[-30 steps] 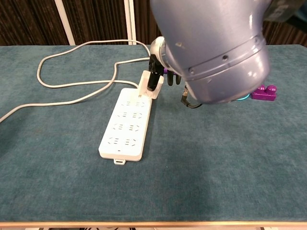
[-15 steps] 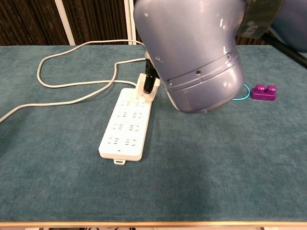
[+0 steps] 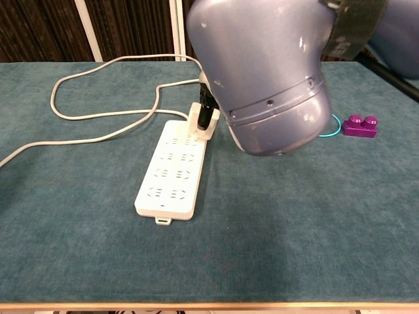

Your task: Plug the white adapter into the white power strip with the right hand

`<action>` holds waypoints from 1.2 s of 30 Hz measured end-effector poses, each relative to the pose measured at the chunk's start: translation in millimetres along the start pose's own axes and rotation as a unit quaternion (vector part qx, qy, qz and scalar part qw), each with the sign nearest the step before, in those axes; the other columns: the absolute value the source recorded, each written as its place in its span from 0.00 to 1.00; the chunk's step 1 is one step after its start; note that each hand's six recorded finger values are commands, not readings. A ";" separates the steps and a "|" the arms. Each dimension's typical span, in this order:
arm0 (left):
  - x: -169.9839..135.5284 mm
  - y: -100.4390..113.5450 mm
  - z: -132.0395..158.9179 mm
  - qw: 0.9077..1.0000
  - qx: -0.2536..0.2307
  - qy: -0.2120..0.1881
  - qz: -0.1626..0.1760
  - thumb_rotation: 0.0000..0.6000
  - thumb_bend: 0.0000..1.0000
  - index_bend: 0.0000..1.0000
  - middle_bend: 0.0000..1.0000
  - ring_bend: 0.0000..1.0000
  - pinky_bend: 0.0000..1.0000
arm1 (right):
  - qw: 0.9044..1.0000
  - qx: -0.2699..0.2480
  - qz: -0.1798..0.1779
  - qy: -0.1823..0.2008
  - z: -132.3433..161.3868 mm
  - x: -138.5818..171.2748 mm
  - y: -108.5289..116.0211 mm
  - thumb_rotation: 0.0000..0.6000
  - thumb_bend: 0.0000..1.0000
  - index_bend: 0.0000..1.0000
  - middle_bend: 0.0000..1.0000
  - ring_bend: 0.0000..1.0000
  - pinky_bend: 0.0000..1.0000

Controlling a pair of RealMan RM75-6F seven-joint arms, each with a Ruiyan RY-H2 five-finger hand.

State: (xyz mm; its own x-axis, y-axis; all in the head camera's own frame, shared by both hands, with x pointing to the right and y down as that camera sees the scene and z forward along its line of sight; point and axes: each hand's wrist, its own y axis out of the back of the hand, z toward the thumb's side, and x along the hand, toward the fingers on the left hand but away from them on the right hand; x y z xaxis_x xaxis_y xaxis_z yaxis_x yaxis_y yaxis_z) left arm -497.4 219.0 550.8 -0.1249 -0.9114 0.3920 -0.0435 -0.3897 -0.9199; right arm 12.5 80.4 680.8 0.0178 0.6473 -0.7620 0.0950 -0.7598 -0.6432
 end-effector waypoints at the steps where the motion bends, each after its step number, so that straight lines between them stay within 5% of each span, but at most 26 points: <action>1: 0.0 -0.1 0.1 1.000 0.000 0.000 0.000 1.00 0.10 0.13 0.00 0.00 0.00 | 1.000 0.000 0.000 0.000 0.1 0.0 -0.3 1.00 0.65 0.79 0.67 0.66 0.42; 36: 1.0 0.2 -0.8 1.000 0.000 0.002 0.000 1.00 0.10 0.13 0.00 0.00 0.00 | 0.998 0.056 -0.011 0.004 9.3 -2.0 -4.9 1.00 0.65 0.81 0.67 0.66 0.42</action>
State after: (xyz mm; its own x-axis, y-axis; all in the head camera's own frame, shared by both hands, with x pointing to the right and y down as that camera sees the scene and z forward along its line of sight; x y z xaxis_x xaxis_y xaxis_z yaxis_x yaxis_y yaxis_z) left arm -498.4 218.1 551.0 -0.1294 -0.9107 0.3923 -0.0442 -0.3900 -0.9198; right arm 2.8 82.3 684.8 0.0244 0.6637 -0.7476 -0.0162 -0.7474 -0.6641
